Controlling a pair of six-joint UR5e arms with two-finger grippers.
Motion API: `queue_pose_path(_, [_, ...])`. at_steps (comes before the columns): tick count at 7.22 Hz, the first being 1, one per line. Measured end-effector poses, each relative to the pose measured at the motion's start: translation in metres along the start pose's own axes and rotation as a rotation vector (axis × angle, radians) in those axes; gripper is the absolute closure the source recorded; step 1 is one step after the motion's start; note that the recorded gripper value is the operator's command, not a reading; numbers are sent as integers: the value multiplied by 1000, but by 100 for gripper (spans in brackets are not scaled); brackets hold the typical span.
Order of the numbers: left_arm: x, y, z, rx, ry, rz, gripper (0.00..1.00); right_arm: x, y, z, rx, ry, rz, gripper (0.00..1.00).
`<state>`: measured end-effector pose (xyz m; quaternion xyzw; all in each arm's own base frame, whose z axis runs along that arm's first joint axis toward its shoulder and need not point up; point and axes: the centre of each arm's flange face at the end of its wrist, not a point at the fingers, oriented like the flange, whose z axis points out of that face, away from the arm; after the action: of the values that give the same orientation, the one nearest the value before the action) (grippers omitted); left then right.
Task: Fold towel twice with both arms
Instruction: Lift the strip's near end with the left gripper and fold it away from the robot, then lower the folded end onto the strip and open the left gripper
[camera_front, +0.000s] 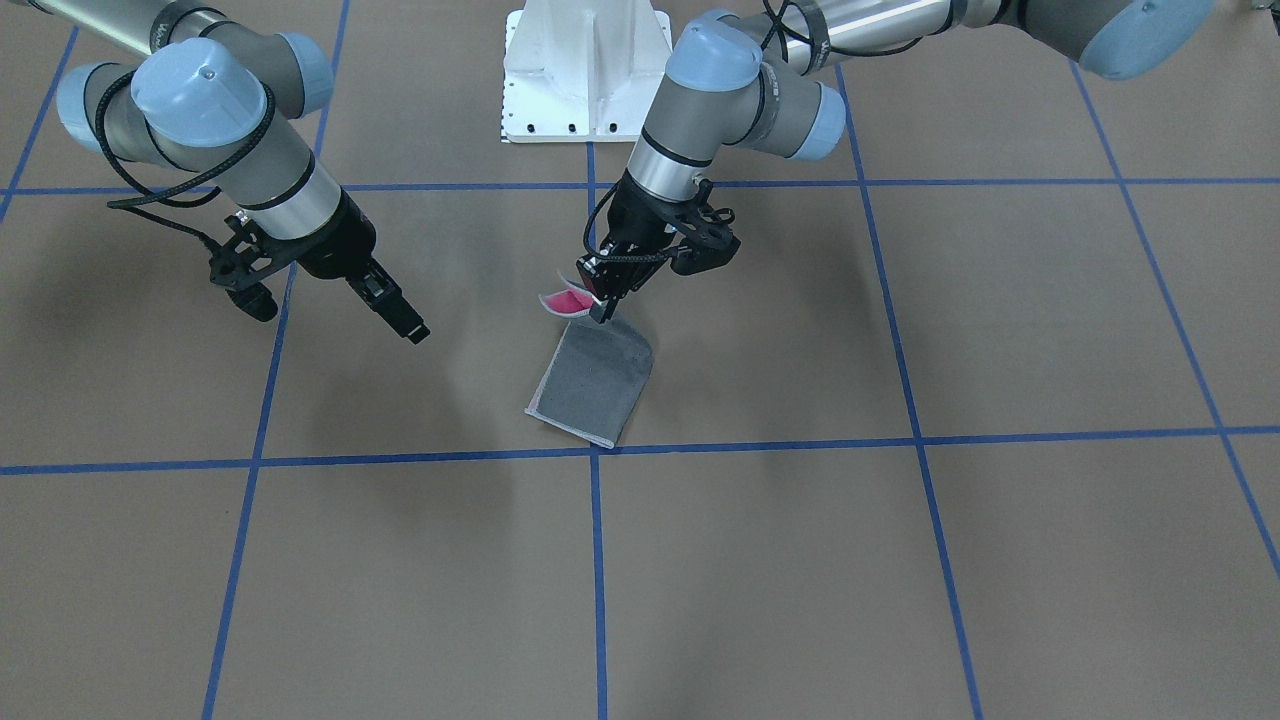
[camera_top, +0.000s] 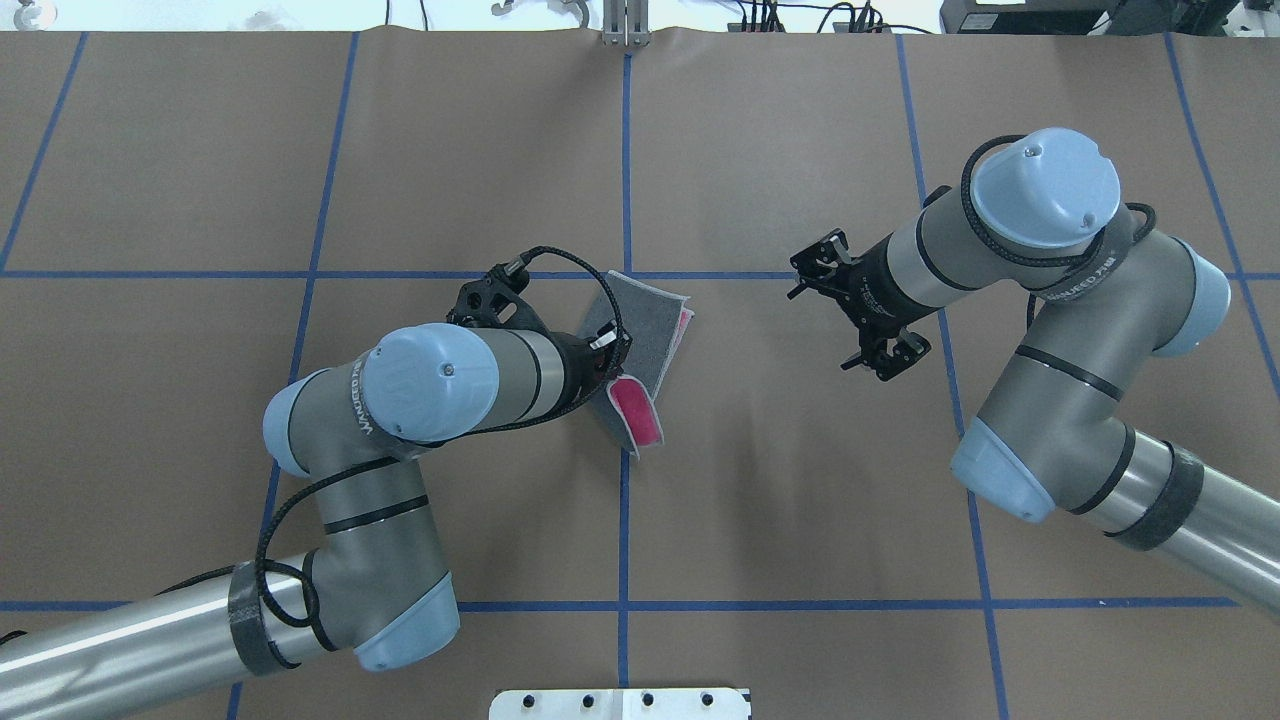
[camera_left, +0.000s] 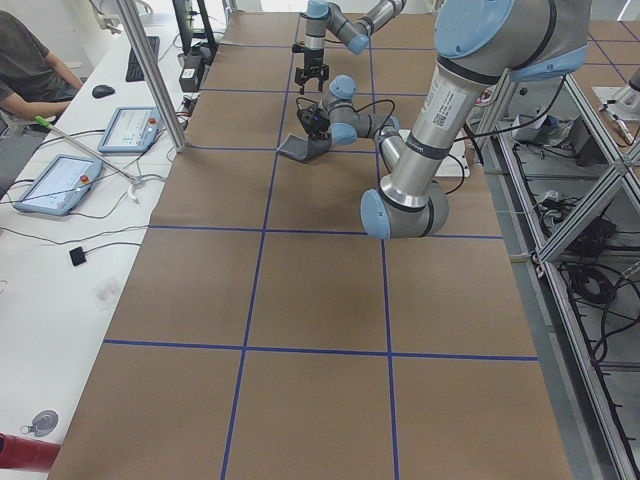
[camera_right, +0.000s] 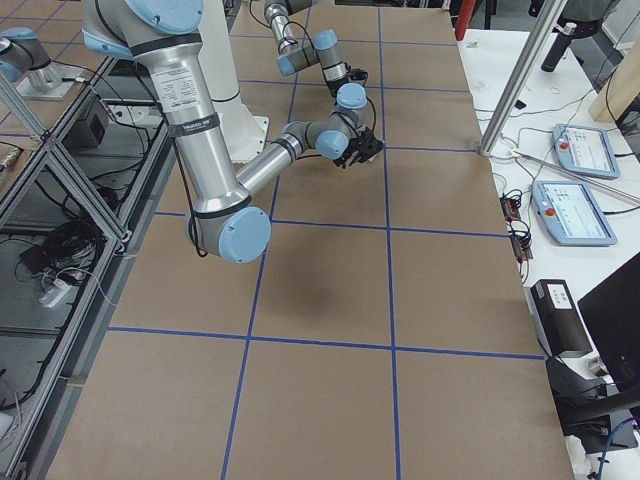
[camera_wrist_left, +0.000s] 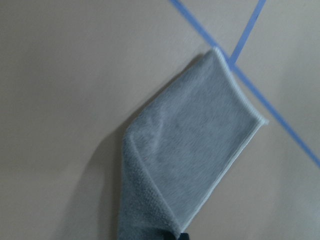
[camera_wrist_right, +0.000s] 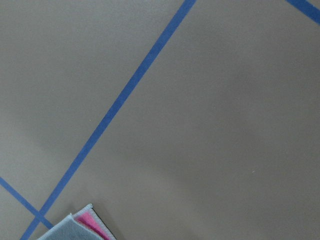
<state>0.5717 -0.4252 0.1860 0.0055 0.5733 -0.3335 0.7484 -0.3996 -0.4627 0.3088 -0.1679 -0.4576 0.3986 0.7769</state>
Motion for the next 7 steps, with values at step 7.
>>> queue_pose_path(7, [51, -64, 40, 105, -26, -30, 100, 28, -25, -7, 4, 30, -54, 0])
